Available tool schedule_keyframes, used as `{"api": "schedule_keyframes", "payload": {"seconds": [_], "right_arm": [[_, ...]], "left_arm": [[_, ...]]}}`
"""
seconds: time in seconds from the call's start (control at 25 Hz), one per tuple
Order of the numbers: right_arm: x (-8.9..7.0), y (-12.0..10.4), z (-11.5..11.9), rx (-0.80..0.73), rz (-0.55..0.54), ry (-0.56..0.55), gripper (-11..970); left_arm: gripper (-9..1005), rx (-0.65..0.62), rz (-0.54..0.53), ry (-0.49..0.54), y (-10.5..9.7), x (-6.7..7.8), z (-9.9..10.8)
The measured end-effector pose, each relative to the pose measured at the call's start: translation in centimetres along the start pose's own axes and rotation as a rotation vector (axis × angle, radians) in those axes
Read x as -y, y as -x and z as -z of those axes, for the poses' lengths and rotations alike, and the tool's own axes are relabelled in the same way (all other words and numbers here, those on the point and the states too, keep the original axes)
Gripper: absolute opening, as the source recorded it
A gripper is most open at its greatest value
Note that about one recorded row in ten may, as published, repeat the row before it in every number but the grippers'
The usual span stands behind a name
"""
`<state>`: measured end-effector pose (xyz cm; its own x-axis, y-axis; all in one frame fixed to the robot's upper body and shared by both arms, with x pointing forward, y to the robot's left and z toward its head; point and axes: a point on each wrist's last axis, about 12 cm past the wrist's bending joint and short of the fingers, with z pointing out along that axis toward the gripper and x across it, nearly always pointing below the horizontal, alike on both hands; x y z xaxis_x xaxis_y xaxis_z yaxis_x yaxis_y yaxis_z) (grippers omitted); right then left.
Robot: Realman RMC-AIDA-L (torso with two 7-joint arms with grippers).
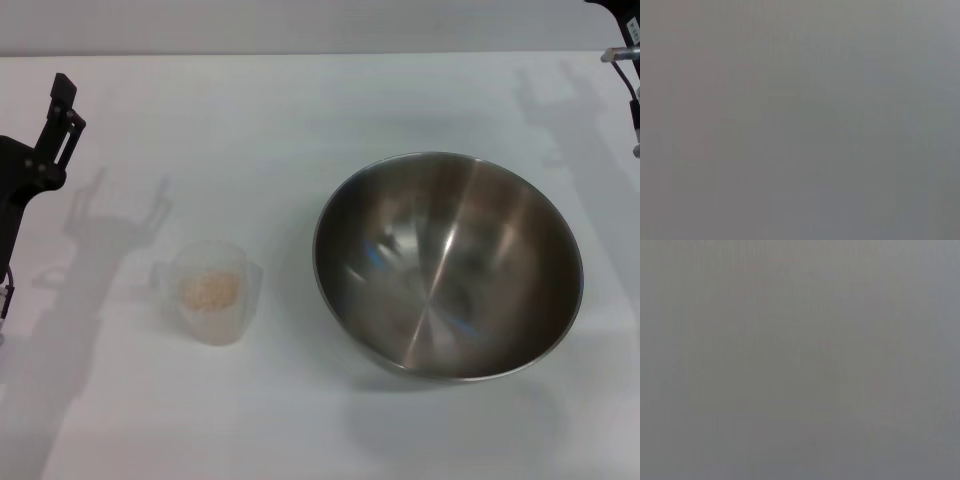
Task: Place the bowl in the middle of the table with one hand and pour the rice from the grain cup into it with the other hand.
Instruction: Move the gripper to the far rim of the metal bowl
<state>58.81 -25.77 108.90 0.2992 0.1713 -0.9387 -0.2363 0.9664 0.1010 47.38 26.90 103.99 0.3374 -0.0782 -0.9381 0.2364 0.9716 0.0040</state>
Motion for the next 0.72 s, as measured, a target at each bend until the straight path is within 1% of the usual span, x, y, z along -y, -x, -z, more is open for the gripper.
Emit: {"api": "schedule_keyframes", "payload": {"seconds": [0.4,0.72], "right_arm": [[0.21,-0.01,0.20,0.001,0.005,-0.008,647],[-0.09,-0.13,0.24,-0.005,0.009,0.008,642]], "left_arm": [[820,-0.006,-0.005,0.008,0.00,-0.26,0.51],[818,-0.021,-0.005,-0.001,-0.22,-0.18,-0.06]]}}
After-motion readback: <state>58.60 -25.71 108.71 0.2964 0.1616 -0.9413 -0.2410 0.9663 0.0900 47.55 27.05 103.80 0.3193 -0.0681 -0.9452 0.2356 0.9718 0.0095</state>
